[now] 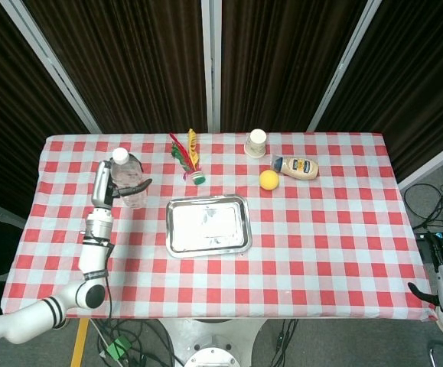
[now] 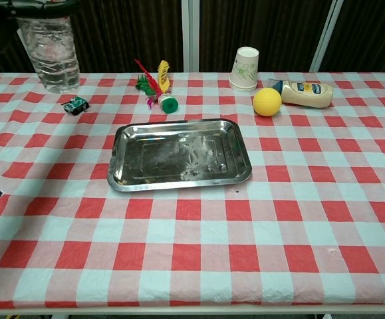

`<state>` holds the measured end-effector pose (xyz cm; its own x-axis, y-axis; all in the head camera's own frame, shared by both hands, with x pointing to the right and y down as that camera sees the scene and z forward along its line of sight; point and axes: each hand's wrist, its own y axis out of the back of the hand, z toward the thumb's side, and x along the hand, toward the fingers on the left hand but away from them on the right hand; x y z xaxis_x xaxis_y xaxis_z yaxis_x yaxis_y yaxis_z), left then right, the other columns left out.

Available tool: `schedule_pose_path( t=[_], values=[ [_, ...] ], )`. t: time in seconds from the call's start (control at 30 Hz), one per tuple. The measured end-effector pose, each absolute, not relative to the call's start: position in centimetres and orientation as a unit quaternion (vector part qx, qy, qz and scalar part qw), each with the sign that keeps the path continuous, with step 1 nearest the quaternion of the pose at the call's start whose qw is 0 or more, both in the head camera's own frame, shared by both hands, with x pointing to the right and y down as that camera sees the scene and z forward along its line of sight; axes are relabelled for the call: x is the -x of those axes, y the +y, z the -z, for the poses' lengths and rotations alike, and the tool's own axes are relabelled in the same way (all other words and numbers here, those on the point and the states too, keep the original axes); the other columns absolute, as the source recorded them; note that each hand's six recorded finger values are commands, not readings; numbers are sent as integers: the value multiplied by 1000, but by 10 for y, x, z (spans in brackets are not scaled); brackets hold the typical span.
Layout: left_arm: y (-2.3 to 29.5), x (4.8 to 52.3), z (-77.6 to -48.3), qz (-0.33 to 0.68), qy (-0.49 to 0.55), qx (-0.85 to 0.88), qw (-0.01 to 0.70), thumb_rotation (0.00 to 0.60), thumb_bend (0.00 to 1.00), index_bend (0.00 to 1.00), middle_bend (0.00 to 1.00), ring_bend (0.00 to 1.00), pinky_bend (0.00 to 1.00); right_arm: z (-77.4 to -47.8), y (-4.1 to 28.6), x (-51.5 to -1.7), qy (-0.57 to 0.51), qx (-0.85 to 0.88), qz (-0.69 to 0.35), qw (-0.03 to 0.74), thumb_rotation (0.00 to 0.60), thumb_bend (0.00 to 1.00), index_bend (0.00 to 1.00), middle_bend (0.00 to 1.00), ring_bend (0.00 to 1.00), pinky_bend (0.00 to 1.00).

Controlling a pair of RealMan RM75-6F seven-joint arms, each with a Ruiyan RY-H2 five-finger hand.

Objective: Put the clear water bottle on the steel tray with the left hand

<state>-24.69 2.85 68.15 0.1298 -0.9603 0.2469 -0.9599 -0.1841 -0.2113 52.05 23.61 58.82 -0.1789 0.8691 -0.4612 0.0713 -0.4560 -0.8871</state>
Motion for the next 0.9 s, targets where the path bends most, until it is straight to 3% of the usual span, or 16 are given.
schedule_pose_path(
  t=[0.13, 0.4, 0.7, 0.9],
  values=[
    [46, 205, -683, 147, 606, 782, -20, 600, 350, 667, 684, 556, 625, -589, 235, -520, -418, 560, -644, 310, 600, 101, 0, 51, 0, 0],
    [7, 276, -670, 171, 666, 725, 26, 600, 339, 659, 671, 556, 622, -594, 237, -519, -410, 566, -648, 302, 600, 101, 0, 52, 0, 0],
    [16, 256, -673, 166, 640, 749, 31, 600, 323, 658, 667, 556, 622, -593, 237, -521, -415, 563, -648, 301, 600, 101, 0, 55, 0, 0],
    [46, 226, -687, 149, 648, 747, 11, 600, 280, 658, 672, 556, 624, -590, 235, -521, -426, 564, -640, 302, 600, 101, 0, 54, 0, 0]
  ],
)
